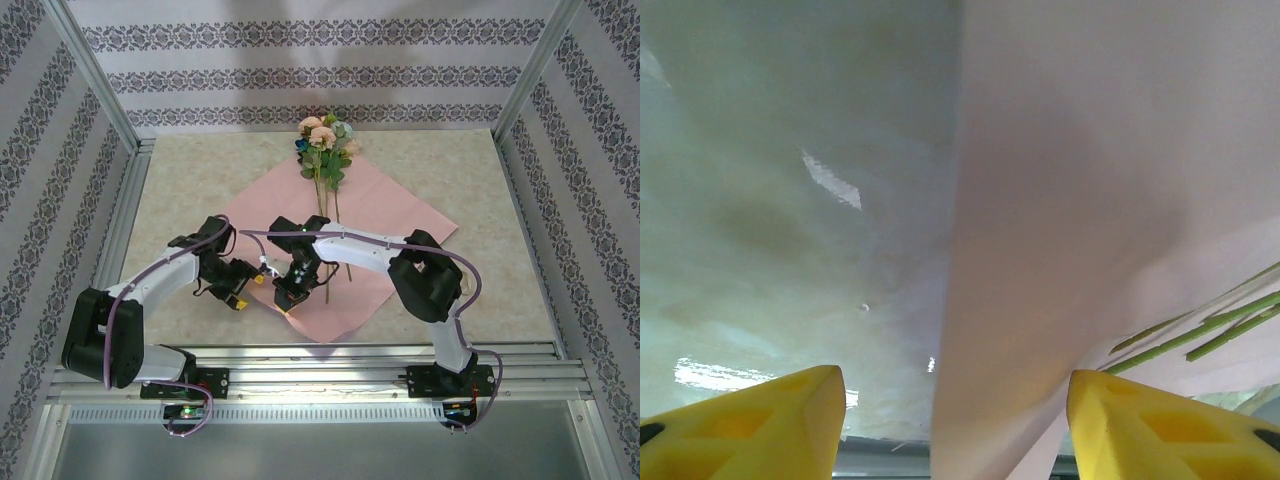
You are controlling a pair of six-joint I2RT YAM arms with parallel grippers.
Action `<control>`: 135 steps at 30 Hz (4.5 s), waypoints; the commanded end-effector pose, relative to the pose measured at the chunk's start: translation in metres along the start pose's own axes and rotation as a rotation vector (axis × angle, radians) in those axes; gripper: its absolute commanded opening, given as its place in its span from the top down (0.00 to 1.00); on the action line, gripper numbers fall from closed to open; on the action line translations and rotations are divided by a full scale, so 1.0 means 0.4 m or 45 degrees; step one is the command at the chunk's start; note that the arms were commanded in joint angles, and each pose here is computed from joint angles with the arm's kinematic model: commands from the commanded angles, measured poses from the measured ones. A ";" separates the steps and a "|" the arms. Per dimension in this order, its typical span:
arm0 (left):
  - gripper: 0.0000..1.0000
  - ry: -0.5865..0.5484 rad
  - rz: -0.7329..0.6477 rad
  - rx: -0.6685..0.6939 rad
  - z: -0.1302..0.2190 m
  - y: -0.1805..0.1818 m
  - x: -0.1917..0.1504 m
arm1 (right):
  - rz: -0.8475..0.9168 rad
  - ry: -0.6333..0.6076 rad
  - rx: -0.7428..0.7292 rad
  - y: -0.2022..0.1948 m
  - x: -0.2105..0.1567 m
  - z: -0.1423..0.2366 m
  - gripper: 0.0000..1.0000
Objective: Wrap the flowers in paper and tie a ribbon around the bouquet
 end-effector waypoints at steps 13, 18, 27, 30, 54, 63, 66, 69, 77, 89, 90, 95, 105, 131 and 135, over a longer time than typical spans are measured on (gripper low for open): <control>0.66 -0.029 0.036 -0.036 -0.078 0.016 -0.022 | 0.049 -0.006 0.088 0.025 0.015 0.011 1.00; 0.76 -0.036 0.028 0.015 -0.072 0.015 -0.020 | 0.049 0.003 0.078 0.018 0.019 0.006 1.00; 1.00 -0.006 0.190 -0.018 -0.095 -0.001 -0.008 | 0.199 -0.197 -0.044 0.012 0.002 0.099 0.48; 1.00 0.000 0.309 -0.041 -0.096 -0.001 -0.003 | 0.257 -0.326 -0.105 0.002 -0.014 0.158 0.41; 1.00 0.059 1.125 -0.251 -0.127 0.032 0.068 | 0.817 -0.935 -0.117 -0.159 -0.246 0.299 0.29; 1.00 0.060 1.145 -0.232 -0.138 0.054 0.063 | 0.960 -0.858 -0.252 -0.159 -0.349 0.244 0.24; 1.00 0.066 1.142 -0.236 -0.141 0.055 0.062 | 1.009 -0.830 -0.320 -0.150 -0.348 0.203 0.25; 1.00 0.062 1.140 -0.241 -0.140 0.057 0.061 | 1.011 -0.803 -0.360 -0.146 -0.324 0.176 0.25; 1.00 0.060 1.123 -0.253 -0.136 0.053 0.061 | 0.886 -0.701 -0.439 -0.158 -0.250 0.167 0.30; 0.79 0.032 1.041 -0.305 -0.107 0.037 0.059 | 0.878 -0.625 -0.413 -0.136 -0.203 0.193 1.00; 0.74 0.031 1.030 -0.297 -0.101 0.037 0.056 | 0.877 -0.621 -0.417 -0.135 -0.198 0.198 1.00; 0.50 -0.042 0.940 -0.254 -0.033 0.048 0.036 | 0.867 -0.616 -0.460 -0.135 -0.145 0.235 1.00; 0.35 -0.148 0.632 -0.095 0.094 0.078 -0.025 | 0.789 -0.554 -0.510 -0.181 -0.039 0.249 1.00; 0.55 0.011 0.087 -0.207 -0.009 -0.212 0.015 | 0.575 -0.509 -0.554 -0.277 0.105 0.242 1.00; 0.56 0.027 0.068 -0.186 -0.043 -0.230 0.023 | 0.556 -0.500 -0.549 -0.286 0.112 0.234 1.00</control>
Point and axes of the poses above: each hand's point on the last joint's axis, 136 mm out from that joint toward the fingers, its own z axis back along the fingers, its own y axis along the line the jaws close on, x = y × z, the point moved 8 cm from there along z, back along the fingers, and after that the axes turned 8 degrees about -z, right-handed, at the moved point
